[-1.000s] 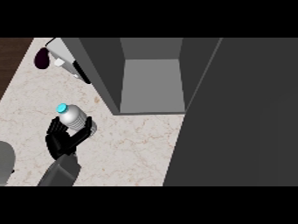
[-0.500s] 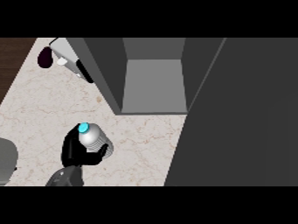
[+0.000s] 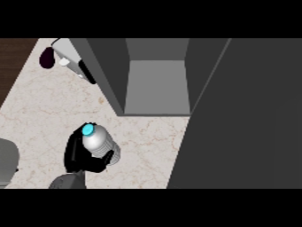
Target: Pick up the bottled water, place it into the cabinet and close the cabinet
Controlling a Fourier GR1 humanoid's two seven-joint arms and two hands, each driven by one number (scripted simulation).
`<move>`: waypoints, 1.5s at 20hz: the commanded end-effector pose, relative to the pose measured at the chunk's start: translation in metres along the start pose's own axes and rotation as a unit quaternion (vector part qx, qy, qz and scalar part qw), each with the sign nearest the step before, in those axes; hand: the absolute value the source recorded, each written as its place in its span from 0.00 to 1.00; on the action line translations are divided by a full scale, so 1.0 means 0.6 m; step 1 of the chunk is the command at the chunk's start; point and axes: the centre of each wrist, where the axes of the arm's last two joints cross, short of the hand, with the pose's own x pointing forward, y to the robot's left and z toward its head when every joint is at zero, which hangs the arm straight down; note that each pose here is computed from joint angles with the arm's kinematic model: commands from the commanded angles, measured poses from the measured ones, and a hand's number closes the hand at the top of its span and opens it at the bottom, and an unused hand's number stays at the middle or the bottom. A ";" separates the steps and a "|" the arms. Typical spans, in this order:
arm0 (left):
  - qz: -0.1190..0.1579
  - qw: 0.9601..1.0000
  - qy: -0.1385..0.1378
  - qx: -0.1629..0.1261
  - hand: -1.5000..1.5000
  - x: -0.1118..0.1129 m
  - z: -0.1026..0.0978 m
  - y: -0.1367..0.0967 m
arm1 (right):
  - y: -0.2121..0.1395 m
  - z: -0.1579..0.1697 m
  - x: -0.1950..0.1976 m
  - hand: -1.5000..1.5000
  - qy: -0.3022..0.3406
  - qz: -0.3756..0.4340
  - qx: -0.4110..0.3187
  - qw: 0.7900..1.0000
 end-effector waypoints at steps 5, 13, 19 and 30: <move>0.008 1.000 -0.007 -0.013 1.00 0.089 -0.036 -0.063 | -0.008 0.021 0.038 0.00 -0.030 0.012 -0.003 0.999; -0.011 0.998 -0.042 -0.043 1.00 0.140 -0.051 -0.149 | 0.001 -0.003 0.018 0.00 -0.030 0.014 -0.011 0.999; -0.017 0.999 -0.026 -0.037 1.00 0.137 -0.056 -0.196 | -0.025 0.029 0.041 0.00 -0.038 0.012 -0.009 0.999; -0.061 0.997 -0.050 -0.023 1.00 0.186 -0.201 -0.267 | -0.015 0.028 0.033 0.00 -0.037 0.009 -0.012 0.999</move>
